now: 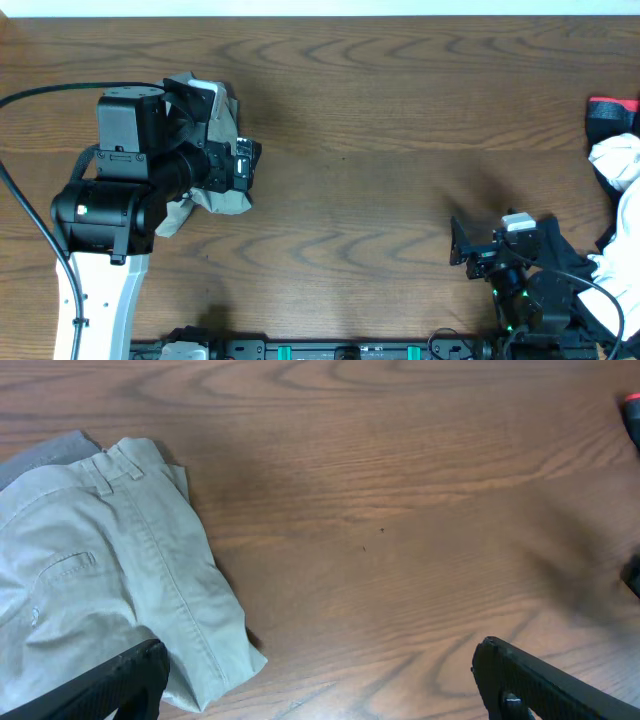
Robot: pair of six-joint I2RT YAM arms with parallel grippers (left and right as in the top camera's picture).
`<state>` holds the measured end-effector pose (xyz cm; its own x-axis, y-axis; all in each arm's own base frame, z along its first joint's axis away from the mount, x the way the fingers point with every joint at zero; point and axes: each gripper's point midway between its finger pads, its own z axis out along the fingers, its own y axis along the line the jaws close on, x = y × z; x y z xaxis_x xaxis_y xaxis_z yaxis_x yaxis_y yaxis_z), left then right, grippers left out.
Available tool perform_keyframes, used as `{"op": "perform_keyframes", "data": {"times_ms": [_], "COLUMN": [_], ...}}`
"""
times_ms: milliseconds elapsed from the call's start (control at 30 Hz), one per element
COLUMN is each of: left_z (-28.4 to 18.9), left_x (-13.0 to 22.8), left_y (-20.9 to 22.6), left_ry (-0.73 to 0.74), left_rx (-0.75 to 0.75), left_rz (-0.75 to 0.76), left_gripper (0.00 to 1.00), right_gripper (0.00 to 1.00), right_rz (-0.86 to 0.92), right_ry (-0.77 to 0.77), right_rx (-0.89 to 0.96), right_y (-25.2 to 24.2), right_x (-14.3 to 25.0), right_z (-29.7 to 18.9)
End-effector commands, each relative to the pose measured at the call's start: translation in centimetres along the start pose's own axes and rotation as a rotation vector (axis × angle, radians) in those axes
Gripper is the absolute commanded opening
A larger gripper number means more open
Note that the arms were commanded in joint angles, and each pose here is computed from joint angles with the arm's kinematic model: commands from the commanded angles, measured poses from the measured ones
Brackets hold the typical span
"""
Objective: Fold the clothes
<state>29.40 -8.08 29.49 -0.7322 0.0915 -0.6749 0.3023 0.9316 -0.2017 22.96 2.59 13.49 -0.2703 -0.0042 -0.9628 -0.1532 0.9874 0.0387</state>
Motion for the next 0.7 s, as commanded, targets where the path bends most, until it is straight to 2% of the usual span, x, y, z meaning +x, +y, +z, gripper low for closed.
{"op": "perform_keyframes", "data": {"times_ms": [0, 667], "left_z": [0.15, 0.15], "left_x": [0.07, 0.07], "left_y": [0.01, 0.01], "left_ry": [0.004, 0.004], "left_rx": [-0.003, -0.002], "left_rz": [0.015, 0.015], "left_gripper": [0.98, 0.98], "right_gripper": [0.99, 0.99], "right_rz": [0.005, 0.006], "right_ry": [-0.016, -0.014], "right_rx": [0.01, 0.003], "right_y": [-0.08, 0.03], "right_x": [-0.25, -0.2], "right_z": [0.03, 0.04]}}
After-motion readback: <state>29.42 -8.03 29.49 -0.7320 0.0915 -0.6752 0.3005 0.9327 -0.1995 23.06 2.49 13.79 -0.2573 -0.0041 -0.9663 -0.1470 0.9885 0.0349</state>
